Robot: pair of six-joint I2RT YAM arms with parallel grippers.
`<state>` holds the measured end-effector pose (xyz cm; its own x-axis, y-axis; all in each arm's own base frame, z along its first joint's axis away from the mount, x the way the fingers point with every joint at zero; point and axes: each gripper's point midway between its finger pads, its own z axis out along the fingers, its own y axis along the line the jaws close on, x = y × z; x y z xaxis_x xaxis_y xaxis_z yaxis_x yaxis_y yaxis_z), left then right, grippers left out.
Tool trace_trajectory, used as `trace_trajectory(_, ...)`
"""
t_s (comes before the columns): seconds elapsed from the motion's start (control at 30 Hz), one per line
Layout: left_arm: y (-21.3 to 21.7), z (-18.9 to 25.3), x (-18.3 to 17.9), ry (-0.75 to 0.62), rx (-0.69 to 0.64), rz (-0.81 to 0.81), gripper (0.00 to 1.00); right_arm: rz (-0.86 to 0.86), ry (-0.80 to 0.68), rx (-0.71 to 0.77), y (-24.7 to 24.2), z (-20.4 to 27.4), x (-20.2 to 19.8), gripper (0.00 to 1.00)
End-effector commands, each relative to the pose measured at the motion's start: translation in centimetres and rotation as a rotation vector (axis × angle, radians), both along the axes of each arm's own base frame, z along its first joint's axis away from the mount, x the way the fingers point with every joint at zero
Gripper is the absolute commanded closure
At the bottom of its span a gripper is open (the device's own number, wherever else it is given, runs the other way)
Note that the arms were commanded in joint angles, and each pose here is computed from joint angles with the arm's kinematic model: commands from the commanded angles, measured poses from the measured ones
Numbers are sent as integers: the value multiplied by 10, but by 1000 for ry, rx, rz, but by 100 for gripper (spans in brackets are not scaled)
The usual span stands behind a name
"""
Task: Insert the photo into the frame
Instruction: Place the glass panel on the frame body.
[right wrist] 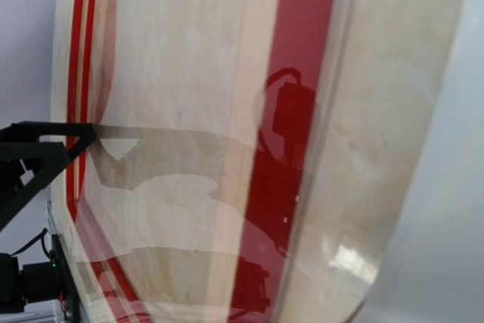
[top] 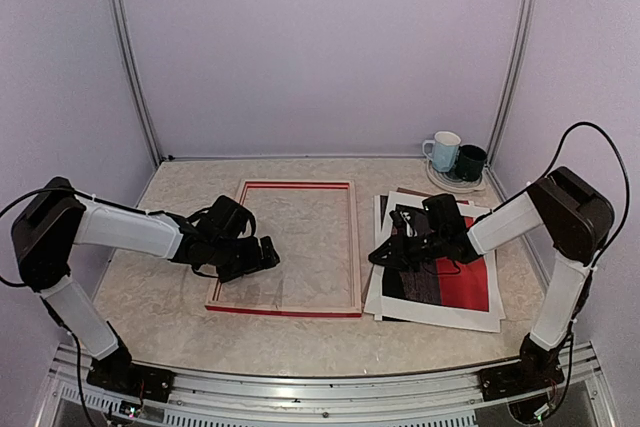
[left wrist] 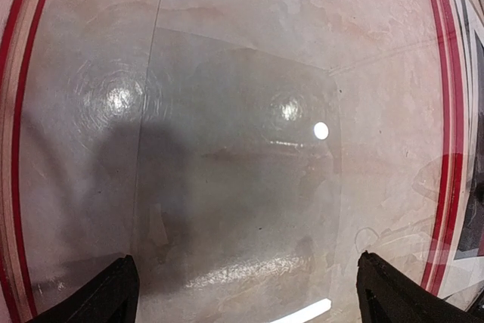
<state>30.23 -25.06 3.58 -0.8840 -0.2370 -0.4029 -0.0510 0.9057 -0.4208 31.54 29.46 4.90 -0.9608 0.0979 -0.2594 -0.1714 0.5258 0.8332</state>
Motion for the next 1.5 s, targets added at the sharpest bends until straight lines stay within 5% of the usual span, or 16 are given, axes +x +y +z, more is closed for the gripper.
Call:
trace_trajectory(0.0, 11, -10, -11, 45, 23, 21, 1, -6, 0, 2, -3, -5, 2, 89)
trace_trajectory(0.8, -6, -9, -42, 182, -106, -54, 1, -9, -3, -15, -5, -7, 2, 89)
trace_trajectory(1.47, -22, 43, -17, -8, -356, -13, 7, 0, 10, -46, -6, -16, -1, 89)
